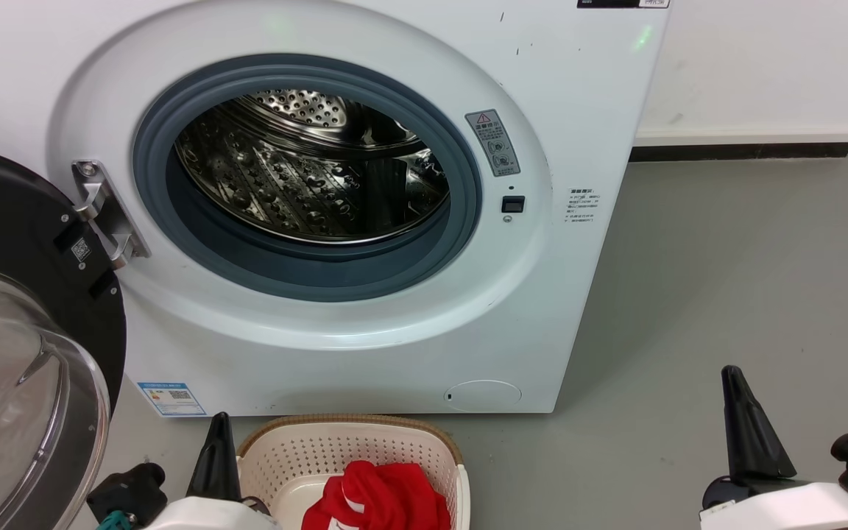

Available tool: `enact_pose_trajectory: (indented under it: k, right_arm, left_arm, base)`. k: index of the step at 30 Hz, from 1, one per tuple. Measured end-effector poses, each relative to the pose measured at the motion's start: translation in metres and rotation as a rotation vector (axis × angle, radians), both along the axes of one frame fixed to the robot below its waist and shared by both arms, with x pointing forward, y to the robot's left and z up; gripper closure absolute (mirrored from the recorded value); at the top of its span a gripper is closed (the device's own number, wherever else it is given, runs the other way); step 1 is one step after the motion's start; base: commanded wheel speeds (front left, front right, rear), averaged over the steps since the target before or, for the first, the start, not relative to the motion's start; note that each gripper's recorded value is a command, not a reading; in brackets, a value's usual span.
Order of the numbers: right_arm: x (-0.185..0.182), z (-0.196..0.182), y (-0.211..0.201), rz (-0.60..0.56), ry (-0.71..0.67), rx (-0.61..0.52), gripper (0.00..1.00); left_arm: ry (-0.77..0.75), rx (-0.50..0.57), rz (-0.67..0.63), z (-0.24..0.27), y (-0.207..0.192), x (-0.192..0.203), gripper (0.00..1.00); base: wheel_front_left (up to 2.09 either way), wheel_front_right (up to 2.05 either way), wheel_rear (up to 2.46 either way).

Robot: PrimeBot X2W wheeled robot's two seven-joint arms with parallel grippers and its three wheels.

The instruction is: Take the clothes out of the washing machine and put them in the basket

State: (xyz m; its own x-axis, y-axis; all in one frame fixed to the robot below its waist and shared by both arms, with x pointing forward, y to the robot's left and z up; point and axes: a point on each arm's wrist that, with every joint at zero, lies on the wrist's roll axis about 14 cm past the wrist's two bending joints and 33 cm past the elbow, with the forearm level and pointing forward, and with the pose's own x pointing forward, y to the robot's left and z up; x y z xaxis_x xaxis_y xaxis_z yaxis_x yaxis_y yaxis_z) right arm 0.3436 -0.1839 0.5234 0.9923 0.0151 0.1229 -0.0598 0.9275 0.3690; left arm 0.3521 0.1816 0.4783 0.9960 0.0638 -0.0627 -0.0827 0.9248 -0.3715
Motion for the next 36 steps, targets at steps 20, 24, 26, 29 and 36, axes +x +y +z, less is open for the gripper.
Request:
enact_pose_trajectory:
  k: [20, 24, 26, 29, 36]
  right_arm:
    - [0.012, -0.008, -0.009, -0.006, 0.05, 0.318, 1.0]
    - [0.013, -0.01, -0.01, -0.007, 0.063, 0.373, 1.0]
    - [0.014, -0.011, -0.011, -0.008, 0.067, 0.398, 1.0]
    - [0.016, -0.011, -0.011, -0.007, 0.069, 0.439, 1.0]
    - [0.018, -0.015, -0.013, -0.006, 0.087, 0.525, 1.0]
  left_arm:
    - [0.029, -0.318, 0.025, -0.003, 0.006, 0.009, 1.0]
    - [0.023, -0.374, 0.026, 0.0, 0.007, 0.012, 1.0]
    - [0.028, -0.402, 0.03, -0.002, 0.008, 0.012, 1.0]
    - [0.03, -0.44, 0.032, -0.002, 0.009, 0.013, 1.0]
    - [0.025, -0.531, 0.03, 0.0, 0.009, 0.016, 1.0]
  base:
    - [0.0, 0.0, 0.0]
    - [0.0, 0.0, 0.0]
    - [0.0, 0.0, 0.0]
    - [0.0, 0.0, 0.0]
    - [0.0, 0.0, 0.0]
